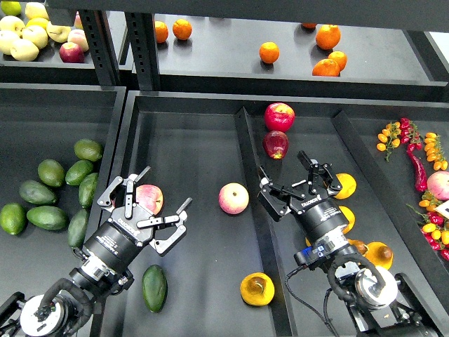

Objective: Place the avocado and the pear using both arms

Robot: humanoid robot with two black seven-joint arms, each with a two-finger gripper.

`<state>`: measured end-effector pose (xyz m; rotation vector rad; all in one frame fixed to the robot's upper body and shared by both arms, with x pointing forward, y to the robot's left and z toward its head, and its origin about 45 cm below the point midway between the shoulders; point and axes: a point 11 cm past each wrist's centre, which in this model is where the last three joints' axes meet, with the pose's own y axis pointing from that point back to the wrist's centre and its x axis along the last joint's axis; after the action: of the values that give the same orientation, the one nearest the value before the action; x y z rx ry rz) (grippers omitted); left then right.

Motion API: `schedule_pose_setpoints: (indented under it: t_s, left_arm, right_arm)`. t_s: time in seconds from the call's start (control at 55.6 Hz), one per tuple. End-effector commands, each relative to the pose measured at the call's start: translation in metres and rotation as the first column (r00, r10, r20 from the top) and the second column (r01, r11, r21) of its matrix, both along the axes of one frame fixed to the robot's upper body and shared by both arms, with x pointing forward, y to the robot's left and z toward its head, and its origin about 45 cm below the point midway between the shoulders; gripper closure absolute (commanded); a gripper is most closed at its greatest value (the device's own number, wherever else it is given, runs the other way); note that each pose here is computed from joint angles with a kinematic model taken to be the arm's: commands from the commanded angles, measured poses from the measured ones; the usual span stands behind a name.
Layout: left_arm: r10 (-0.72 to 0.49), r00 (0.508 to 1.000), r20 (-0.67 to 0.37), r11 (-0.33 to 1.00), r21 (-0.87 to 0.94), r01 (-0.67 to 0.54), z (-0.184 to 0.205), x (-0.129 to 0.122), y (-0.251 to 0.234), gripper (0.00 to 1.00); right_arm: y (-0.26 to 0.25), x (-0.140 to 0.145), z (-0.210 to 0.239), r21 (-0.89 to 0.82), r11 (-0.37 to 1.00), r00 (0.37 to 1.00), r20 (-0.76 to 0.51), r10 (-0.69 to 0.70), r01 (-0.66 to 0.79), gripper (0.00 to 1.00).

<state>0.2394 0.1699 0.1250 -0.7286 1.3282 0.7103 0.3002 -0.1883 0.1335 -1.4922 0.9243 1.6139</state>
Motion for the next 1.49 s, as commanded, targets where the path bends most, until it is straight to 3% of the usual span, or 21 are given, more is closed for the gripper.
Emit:
schedule_pose_setpoints:
  t_s: [0.0,1.475]
  left_arm:
    - [-0.012,1.0,-0.001,1.0,0.0,0.012,-0.0001,-0.0008,-0.001,0.0]
    - [-0.002,1.0,0.001,1.0,0.015,0.002,-0.0014,-0.0011,0.0012,0.0]
  right_arm:
    - [0.0,0.0,0.0002,0.001,1.0,1.0,0.001,0.0,0.0,0.0]
    - [0.0004,-0.0081,-0.0066,0.003,1.0,1.0,-0.018,0.003,-0.003,0.0]
